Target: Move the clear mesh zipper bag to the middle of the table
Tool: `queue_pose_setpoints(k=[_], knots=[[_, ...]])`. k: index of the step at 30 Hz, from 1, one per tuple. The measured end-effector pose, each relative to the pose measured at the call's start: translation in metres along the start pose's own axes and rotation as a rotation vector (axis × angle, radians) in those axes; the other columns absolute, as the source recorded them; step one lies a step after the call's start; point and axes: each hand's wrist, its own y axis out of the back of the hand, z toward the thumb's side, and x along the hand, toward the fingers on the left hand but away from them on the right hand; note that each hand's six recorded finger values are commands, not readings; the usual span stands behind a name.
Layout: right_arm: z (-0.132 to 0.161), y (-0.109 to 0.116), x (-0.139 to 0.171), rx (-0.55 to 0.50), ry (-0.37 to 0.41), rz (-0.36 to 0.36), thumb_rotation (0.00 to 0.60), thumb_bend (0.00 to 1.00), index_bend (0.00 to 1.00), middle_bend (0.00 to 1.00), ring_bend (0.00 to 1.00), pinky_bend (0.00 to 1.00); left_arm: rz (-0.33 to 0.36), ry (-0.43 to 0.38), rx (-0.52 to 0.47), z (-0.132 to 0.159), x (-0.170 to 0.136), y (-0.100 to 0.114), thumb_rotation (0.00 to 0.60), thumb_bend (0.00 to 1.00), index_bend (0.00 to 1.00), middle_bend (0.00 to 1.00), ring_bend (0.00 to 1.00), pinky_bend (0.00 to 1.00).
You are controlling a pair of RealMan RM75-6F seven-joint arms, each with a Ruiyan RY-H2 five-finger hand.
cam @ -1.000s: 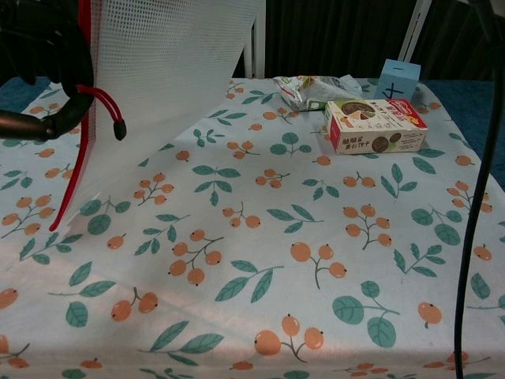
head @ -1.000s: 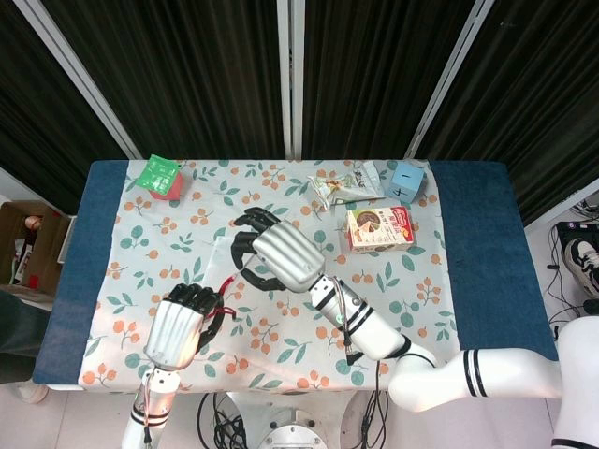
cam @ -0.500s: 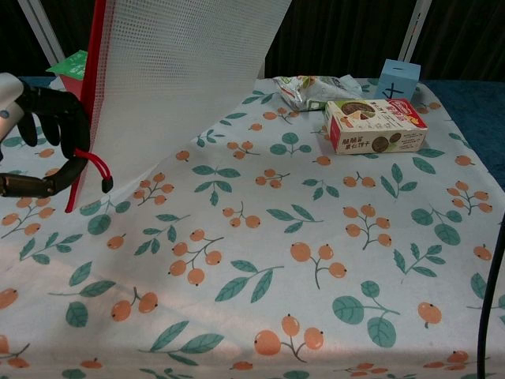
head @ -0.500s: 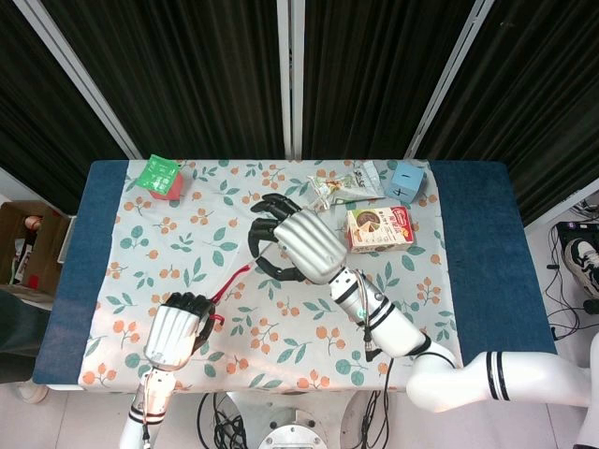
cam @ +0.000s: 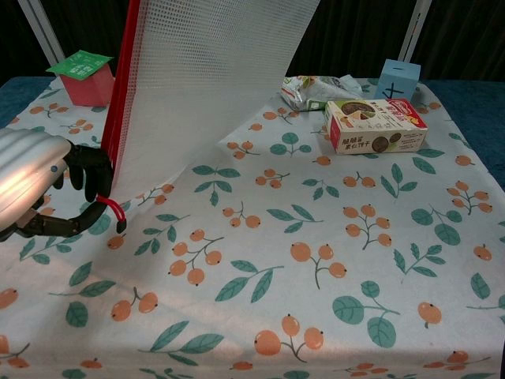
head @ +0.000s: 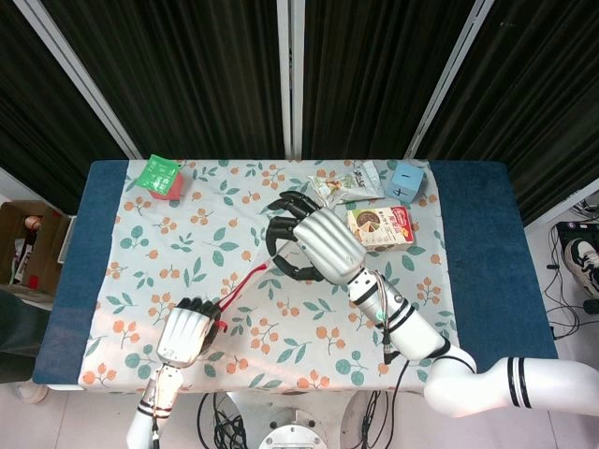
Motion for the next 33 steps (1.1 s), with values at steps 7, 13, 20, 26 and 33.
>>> queue_pose_setpoints(k=[7,13,20,26,33], knots=[[-0.004,0.001,0.0,-0.004,-0.006,-0.001,0.6,0.49,0.93,0.47,0.21,0.15,-0.059,-0.002,0.022,-0.001,0.001,-0.015,0.6,0.39,0.7,0.56,0.51,0.51],[-0.005,0.0,0.001,-0.008,-0.008,0.005,0.6,0.49,0.93,0.47,0.21,0.15,-0.099,0.006,0.024,-0.004,0.002,-0.023,0.6,0.38,0.7,0.55,0.51,0.51],[-0.008,-0.003,0.001,-0.002,-0.015,0.01,0.6,0.49,0.92,0.47,0.21,0.15,-0.085,0.013,0.015,-0.008,0.003,-0.015,0.6,0.36,0.57,0.51,0.47,0.49],[-0.013,-0.012,0.008,0.026,-0.017,0.024,0.6,0.49,0.91,0.46,0.21,0.15,-0.118,0.026,-0.116,-0.015,0.005,-0.008,0.6,0.2,0.22,0.27,0.26,0.31],[-0.029,-0.033,0.029,0.064,-0.031,0.076,0.6,0.48,0.84,0.42,0.21,0.15,-0.081,0.089,-0.225,-0.05,0.012,0.021,0.6,0.15,0.18,0.19,0.18,0.23]])
